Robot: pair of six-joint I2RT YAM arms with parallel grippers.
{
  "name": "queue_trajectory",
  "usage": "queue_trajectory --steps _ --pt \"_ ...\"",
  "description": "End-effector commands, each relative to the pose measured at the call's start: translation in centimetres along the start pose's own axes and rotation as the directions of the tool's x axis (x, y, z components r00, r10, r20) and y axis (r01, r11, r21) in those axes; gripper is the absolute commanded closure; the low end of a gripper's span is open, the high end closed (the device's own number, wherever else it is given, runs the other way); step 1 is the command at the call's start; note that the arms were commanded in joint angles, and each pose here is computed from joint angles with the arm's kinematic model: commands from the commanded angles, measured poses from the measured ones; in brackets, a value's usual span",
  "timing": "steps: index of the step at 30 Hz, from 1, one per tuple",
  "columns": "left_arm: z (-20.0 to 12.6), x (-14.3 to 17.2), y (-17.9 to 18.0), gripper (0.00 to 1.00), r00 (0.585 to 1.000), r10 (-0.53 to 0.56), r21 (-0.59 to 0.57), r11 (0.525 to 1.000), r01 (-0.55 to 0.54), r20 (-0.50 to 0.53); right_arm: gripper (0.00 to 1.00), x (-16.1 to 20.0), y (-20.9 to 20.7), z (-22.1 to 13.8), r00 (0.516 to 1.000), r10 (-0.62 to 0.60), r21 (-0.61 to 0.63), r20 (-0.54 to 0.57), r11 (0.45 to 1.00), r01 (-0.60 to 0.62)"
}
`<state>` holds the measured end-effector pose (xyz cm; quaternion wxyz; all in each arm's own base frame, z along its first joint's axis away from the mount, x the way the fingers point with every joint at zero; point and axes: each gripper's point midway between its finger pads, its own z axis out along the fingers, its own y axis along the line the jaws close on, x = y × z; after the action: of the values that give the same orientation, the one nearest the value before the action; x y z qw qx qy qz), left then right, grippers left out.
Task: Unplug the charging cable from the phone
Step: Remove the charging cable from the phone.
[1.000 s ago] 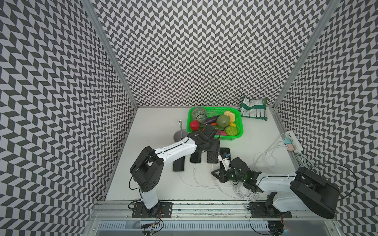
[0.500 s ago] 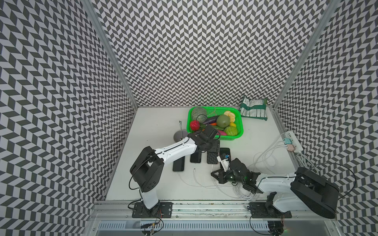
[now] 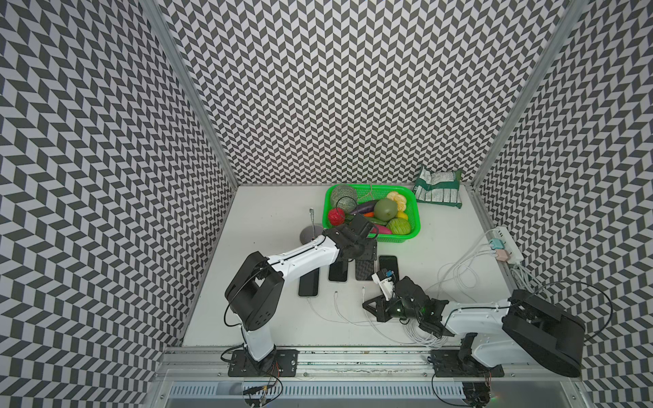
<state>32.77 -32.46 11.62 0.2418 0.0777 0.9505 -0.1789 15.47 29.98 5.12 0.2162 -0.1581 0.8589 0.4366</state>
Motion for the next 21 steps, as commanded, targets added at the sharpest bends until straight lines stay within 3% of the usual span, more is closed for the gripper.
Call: queue_trajectory --steps 1,17,21 --pt "-0.1 -1.5 -0.8 1.0 0.999 0.009 0.022 1.0 -0.01 0.049 0.99 -0.3 1.0 0.4 0.999 -0.029 -0.035 0.013 0.999 0.03" --pt "2.1 -0.3 0.0 1.0 0.999 0.04 -0.024 0.999 -0.04 -0.006 0.68 -0.2 0.9 -0.1 0.999 -0.049 0.002 0.01 0.999 0.049" --pt "2.6 -0.1 0.5 1.0 0.999 0.043 -0.045 0.998 -0.044 -0.014 0.54 -0.8 0.7 -1.3 0.997 -0.061 0.038 0.039 0.997 0.06"
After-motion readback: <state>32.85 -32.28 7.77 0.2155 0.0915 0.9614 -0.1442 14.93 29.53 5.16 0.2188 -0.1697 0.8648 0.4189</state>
